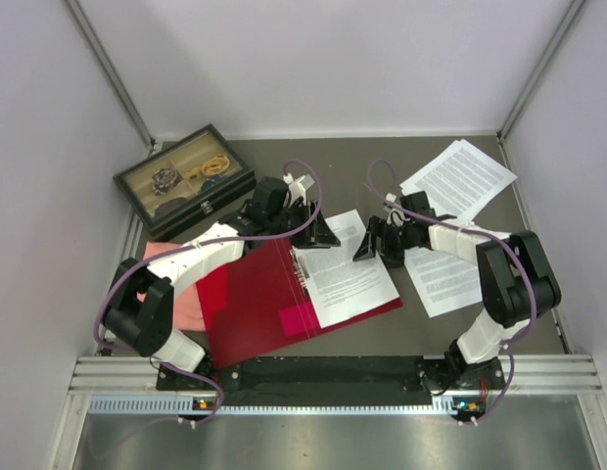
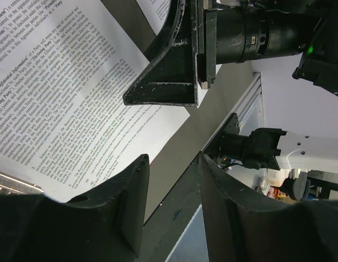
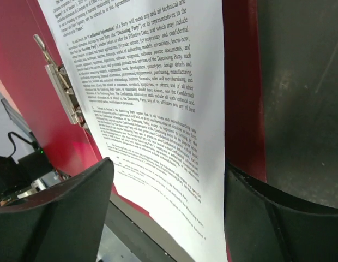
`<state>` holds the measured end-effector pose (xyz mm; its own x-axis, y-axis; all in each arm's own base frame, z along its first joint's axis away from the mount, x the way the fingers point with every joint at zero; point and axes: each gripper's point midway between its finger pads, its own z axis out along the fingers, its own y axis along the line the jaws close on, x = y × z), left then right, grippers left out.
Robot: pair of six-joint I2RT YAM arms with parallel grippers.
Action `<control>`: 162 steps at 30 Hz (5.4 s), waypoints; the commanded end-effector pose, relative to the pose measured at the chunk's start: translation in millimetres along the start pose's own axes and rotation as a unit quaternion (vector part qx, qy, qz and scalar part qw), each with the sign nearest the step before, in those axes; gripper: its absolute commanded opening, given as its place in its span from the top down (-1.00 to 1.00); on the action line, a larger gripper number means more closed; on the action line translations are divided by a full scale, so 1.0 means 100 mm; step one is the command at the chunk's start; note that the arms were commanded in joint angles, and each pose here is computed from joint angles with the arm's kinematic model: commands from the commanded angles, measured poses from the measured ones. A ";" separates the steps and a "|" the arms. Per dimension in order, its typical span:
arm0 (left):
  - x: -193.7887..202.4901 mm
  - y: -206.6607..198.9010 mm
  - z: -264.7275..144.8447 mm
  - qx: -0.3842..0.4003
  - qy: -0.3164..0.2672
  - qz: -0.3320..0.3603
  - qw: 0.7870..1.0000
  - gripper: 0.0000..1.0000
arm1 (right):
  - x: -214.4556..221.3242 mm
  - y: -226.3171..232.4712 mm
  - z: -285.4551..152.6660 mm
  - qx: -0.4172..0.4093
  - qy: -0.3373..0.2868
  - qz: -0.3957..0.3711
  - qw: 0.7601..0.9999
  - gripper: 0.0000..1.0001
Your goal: Put the files into the folder
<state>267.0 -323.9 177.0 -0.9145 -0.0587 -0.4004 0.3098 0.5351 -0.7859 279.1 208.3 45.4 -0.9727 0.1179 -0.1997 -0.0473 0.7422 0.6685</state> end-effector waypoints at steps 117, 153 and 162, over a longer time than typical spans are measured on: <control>-0.18 -1.13 1.82 0.118 0.079 0.078 0.987 0.02 | -0.37 -1.28 -2.56 0.363 -0.317 0.144 0.864 1.00; -0.59 -0.29 -0.71 -0.058 -0.158 0.090 0.982 -0.07 | -0.37 0.60 -0.68 -0.104 -0.012 -0.072 0.992 1.00; -0.54 -0.23 -0.63 -0.054 -0.143 0.085 0.985 -0.07 | -0.37 0.38 -0.39 -0.104 0.030 -0.073 0.992 1.00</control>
<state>291.7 -275.1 239.1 -0.7511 -0.1856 -0.6336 0.3729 0.6727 -0.6391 294.6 203.0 106.4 -0.9784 0.0315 -0.2044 -0.1403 0.6249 0.7680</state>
